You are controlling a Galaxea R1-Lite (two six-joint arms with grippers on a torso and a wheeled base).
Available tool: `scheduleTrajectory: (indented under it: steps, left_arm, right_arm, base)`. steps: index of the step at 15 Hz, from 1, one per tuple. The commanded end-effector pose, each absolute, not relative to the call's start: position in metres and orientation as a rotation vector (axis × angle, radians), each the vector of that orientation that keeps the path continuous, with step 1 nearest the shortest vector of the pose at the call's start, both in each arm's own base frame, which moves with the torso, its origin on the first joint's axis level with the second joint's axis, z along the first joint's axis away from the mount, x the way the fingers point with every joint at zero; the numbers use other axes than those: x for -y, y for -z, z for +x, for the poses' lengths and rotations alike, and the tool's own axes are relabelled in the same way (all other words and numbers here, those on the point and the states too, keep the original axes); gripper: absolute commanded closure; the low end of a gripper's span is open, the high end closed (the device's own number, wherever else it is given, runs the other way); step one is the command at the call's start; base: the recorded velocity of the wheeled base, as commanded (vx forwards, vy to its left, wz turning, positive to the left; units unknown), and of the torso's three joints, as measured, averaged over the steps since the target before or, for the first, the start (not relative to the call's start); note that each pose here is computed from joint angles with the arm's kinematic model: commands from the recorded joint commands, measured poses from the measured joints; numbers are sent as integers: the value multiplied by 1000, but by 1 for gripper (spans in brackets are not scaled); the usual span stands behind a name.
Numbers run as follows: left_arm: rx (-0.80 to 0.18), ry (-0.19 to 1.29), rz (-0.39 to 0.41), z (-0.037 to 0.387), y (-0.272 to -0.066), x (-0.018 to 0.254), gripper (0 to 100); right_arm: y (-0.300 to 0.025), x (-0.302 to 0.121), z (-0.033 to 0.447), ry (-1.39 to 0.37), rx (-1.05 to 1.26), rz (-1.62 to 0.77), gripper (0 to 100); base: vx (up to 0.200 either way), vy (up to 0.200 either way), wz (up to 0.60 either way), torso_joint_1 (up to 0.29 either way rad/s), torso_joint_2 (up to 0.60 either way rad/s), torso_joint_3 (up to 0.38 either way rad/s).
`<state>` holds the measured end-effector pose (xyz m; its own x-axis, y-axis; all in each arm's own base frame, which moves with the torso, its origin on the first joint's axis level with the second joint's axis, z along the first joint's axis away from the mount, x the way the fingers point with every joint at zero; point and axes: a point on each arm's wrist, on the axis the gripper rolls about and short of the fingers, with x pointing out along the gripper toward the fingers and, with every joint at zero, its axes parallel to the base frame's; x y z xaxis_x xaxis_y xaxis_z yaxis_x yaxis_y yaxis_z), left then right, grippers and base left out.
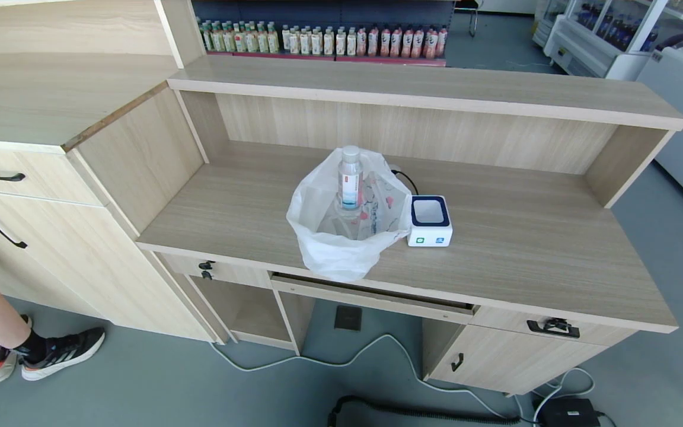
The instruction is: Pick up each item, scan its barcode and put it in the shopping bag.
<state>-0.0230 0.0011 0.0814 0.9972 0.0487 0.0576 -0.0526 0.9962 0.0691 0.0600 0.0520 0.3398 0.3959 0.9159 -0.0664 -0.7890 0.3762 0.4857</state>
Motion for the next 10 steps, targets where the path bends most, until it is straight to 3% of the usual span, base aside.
scheduleTrajectory:
  steps: [1, 10]
  left_arm:
    - [56, -51, 71, -23, -81, -1, 0]
    - [58, -51, 71, -23, -82, -1, 0]
  right_arm:
    - [-337, -53, 61, -1115, -360, 409, 100]
    - [-321, -55, 72, -1042, -346, 307, 100]
  base:
    - [0, 0, 0, 0, 0, 0]
    - [0, 0, 0, 0, 0, 0]
